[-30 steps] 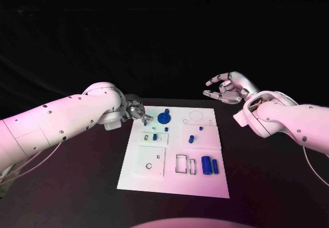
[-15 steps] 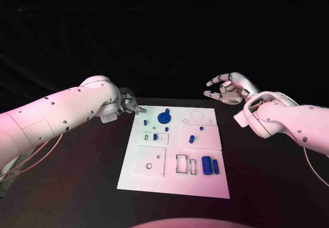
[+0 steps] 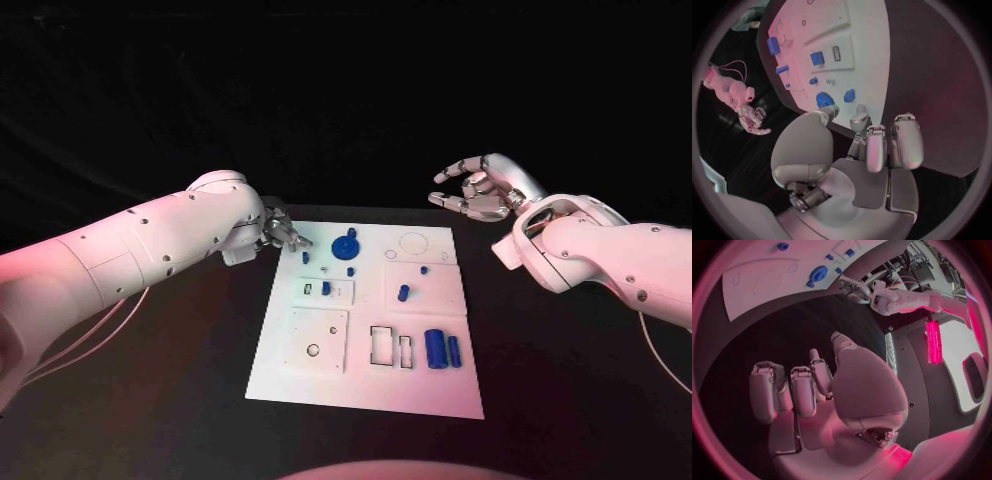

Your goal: Assemble the parts on the task board

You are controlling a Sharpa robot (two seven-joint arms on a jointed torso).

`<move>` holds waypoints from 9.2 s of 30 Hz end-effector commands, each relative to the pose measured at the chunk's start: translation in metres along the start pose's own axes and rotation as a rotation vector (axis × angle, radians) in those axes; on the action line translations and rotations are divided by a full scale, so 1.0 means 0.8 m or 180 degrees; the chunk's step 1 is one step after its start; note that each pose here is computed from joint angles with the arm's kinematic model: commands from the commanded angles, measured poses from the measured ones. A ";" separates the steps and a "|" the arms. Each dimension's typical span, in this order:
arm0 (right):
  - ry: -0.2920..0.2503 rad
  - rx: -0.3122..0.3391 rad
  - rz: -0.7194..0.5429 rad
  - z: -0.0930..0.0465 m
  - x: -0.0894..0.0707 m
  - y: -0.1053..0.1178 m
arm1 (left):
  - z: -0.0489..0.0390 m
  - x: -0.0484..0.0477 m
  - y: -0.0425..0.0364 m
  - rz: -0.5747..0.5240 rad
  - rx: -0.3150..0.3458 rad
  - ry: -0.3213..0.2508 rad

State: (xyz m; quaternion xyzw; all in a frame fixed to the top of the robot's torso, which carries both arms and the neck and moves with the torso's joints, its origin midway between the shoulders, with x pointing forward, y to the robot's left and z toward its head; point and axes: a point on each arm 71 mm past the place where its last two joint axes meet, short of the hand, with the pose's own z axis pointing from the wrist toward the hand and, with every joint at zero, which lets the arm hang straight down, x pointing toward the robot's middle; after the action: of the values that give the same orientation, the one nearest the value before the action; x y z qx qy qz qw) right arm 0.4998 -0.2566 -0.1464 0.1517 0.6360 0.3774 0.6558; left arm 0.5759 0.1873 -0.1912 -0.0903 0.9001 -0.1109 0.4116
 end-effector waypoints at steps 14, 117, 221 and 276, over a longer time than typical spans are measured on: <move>0.0050 -0.0040 0.0001 0.001 0.004 0.003 | 0.010 0.017 -0.0086 -0.0043 0.0071 0.0258; 0.0066 0.0024 -0.0007 -0.004 0.007 -0.008 | -0.032 0.082 0.0054 0.0138 0.0612 0.0305; 0.0054 0.0016 -0.0008 -0.004 0.007 -0.010 | -0.019 0.092 -0.0013 0.0206 0.0382 0.0438; 0.0042 0.0023 -0.0010 -0.007 0.005 -0.012 | -0.047 0.057 -0.0351 -0.0364 0.2060 -0.0997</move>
State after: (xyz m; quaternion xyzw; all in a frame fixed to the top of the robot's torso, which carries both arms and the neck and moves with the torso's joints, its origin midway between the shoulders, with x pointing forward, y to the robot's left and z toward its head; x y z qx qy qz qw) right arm 0.4979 -0.2639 -0.1566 0.1570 0.6414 0.3705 0.6532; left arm 0.5220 0.1641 -0.2056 -0.0892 0.7961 -0.3484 0.4868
